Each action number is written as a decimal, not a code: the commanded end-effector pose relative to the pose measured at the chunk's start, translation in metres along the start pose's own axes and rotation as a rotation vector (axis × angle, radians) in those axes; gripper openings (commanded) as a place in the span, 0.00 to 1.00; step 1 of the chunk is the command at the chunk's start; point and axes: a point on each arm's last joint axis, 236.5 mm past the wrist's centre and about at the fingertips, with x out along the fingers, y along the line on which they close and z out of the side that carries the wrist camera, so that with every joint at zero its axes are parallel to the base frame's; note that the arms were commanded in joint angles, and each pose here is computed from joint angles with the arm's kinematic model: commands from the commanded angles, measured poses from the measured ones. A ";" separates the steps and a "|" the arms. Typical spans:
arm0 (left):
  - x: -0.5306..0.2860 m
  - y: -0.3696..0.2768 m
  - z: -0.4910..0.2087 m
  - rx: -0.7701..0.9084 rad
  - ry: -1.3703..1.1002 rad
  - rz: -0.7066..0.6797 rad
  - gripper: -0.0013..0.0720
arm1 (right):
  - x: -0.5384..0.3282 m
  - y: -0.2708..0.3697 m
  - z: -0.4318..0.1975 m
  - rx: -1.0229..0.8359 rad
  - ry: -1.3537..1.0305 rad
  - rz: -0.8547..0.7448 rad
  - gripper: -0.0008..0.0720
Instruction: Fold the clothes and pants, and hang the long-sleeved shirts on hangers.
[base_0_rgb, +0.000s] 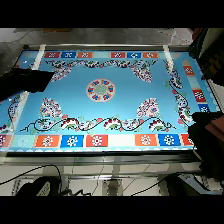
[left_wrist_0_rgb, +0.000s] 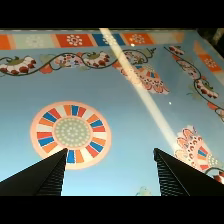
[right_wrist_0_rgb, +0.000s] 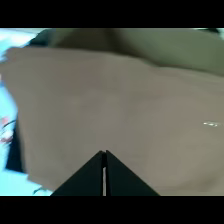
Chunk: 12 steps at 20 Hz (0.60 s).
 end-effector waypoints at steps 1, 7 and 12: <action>0.000 0.000 0.000 0.001 -0.001 0.001 0.83 | 0.014 0.100 -0.033 -0.225 0.085 0.251 0.04; 0.000 0.000 0.000 0.001 -0.001 0.001 0.83 | -0.021 0.247 -0.179 -0.959 0.181 0.491 0.04; 0.000 0.000 0.000 0.001 -0.001 0.001 0.83 | -0.045 0.279 -0.229 -1.280 -0.003 0.384 0.04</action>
